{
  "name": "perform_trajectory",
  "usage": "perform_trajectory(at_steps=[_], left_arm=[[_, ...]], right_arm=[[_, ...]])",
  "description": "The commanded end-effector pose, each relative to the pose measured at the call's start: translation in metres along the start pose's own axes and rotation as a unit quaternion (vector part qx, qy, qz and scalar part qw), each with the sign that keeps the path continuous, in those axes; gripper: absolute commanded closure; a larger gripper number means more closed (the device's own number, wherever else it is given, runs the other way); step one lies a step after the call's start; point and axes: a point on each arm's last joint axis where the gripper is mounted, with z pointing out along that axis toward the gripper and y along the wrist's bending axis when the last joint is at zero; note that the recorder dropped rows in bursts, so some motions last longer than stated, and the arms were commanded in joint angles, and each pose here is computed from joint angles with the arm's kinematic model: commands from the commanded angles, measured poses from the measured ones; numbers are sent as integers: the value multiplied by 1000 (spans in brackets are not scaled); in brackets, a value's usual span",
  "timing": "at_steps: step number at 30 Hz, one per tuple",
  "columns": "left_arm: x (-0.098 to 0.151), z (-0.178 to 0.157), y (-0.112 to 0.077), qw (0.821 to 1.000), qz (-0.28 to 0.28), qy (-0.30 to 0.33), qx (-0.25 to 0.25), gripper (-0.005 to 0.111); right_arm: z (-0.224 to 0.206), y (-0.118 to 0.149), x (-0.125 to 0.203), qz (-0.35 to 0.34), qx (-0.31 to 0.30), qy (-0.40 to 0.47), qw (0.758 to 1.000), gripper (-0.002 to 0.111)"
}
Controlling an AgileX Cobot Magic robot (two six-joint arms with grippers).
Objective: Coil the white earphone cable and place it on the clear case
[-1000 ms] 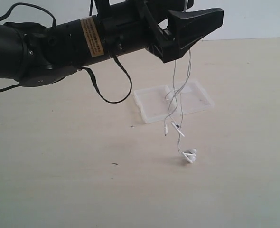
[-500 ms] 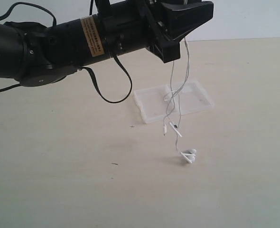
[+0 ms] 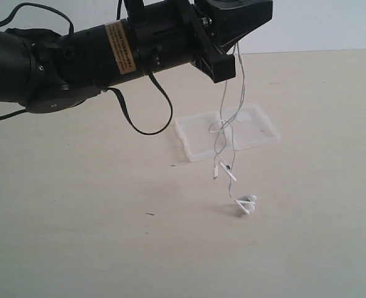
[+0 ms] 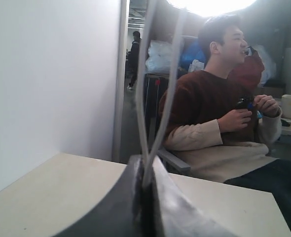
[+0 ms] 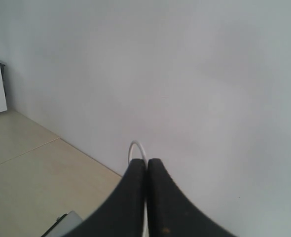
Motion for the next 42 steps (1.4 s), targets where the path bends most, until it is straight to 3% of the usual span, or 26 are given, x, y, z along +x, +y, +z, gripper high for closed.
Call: perform_trajectory(at_steps=[1,10,18,20,24,26,35,42], left_arm=[[-2,1,-1,1000,-3,-7,2,107],[-2,1,-1,1000,2,-7,2,107],[0,1,-3,1000,10,2,13,106],[0,1,-3,1000,11,3,13,96],[0,1,-3,1000,11,3,13,57],[0,1,-3,1000,9,3,13,47],[6,1,-5,999,11,33,24,47],[25,3,1,998,-14,60,18,47]], right_arm=[[1,0,1,1,0,-1,1000,108],[-32,1,-10,-29,15,-23,999,108],[-36,1,-14,-21,19,-41,999,108],[-36,1,-15,-19,20,-46,999,108],[-36,1,-14,-19,20,-44,999,108],[-36,1,-14,-19,20,-44,999,108],[-36,1,-15,-19,20,-46,999,108],[-36,1,-14,-18,20,-45,999,108]])
